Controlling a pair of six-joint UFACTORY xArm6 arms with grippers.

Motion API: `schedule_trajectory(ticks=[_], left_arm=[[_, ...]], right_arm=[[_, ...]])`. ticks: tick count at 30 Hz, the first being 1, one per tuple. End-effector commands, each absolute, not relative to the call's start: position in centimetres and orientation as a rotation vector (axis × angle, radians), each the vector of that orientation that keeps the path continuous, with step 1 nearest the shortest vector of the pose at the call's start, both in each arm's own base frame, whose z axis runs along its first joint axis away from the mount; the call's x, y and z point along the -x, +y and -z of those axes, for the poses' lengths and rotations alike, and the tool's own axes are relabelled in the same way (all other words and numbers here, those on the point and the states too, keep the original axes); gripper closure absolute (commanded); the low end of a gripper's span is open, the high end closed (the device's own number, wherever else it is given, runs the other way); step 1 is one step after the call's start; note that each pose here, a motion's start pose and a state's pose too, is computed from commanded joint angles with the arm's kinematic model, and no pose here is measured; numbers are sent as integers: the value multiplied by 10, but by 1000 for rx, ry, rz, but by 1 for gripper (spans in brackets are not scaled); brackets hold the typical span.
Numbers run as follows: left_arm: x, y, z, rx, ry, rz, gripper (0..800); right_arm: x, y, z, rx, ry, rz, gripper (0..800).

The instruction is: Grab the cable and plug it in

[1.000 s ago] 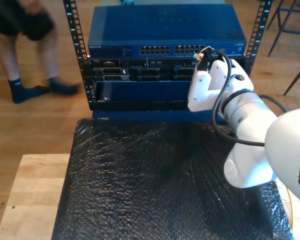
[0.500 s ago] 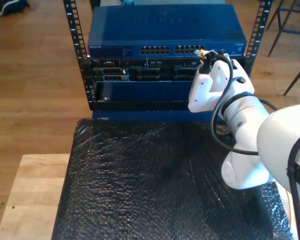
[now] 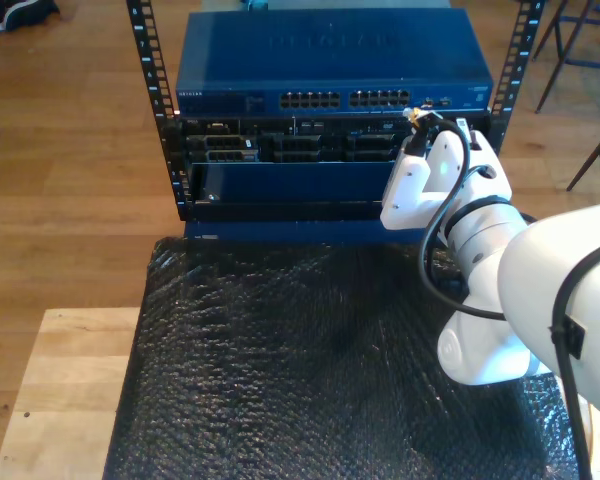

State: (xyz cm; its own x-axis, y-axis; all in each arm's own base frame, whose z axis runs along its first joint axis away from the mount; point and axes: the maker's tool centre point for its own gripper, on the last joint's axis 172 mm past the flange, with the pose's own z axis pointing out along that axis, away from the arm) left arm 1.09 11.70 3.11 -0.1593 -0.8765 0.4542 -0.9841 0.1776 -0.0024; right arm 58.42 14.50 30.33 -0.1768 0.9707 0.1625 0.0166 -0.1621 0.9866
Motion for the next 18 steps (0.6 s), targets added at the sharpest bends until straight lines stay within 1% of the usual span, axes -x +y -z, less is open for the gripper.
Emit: schedule_trajectory(ticks=[4, 18], left_arm=[[-11, 117, -31, -1764, -2112, -425, 0], [-11, 117, -31, -1764, -2112, -425, 0]], right_arm=[[-591, 137, -304, -1246, 1204, -1460, 800], [-596, 145, -292, -1269, 1174, -1448, 800]])
